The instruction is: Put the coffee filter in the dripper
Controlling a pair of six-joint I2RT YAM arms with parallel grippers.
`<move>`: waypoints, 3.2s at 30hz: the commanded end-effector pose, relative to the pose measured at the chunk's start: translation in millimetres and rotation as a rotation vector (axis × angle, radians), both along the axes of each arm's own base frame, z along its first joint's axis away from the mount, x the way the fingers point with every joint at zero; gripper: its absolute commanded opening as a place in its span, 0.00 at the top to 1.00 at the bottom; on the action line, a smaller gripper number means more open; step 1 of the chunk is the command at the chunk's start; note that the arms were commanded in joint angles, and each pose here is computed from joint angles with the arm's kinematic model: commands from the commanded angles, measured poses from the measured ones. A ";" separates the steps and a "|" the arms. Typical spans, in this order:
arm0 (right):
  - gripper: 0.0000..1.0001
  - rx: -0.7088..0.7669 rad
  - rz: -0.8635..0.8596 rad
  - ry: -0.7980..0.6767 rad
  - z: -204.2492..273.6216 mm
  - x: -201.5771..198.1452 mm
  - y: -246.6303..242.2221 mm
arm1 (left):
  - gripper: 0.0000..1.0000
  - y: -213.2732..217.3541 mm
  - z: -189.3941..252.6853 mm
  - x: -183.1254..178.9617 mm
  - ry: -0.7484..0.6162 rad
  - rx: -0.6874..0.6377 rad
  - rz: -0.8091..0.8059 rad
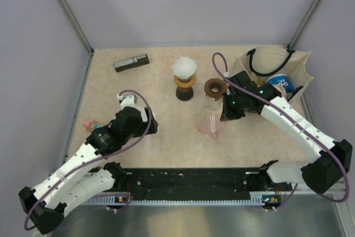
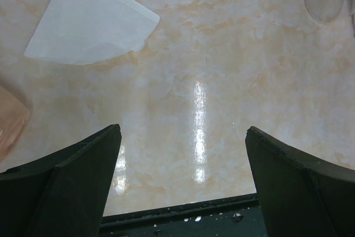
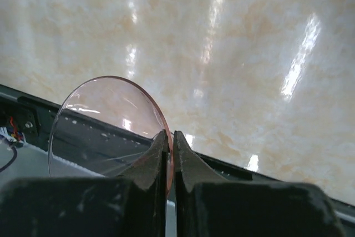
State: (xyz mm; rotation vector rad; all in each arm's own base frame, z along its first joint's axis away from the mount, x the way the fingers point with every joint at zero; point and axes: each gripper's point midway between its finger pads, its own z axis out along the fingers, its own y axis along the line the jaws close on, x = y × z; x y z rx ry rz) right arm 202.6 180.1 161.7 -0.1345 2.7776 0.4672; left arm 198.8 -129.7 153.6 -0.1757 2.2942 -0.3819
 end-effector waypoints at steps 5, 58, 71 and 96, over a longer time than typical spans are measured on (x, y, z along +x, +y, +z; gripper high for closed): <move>1.00 0.160 -0.059 -0.553 127.4 75.1 5.6 | 0.01 -23.0 59.2 20.5 -0.132 -0.126 -0.025; 1.00 0.200 -0.202 -0.797 92.7 186.1 -27.0 | 0.01 -107.8 131.6 86.8 -0.174 -0.243 -0.145; 1.00 0.230 -0.179 -0.789 106.4 168.8 -26.6 | 0.01 -143.4 148.4 107.8 -0.160 -0.279 -0.218; 1.00 0.172 -0.059 -0.601 54.0 131.0 -25.9 | 0.12 -199.6 118.1 117.8 -0.002 -0.342 -0.329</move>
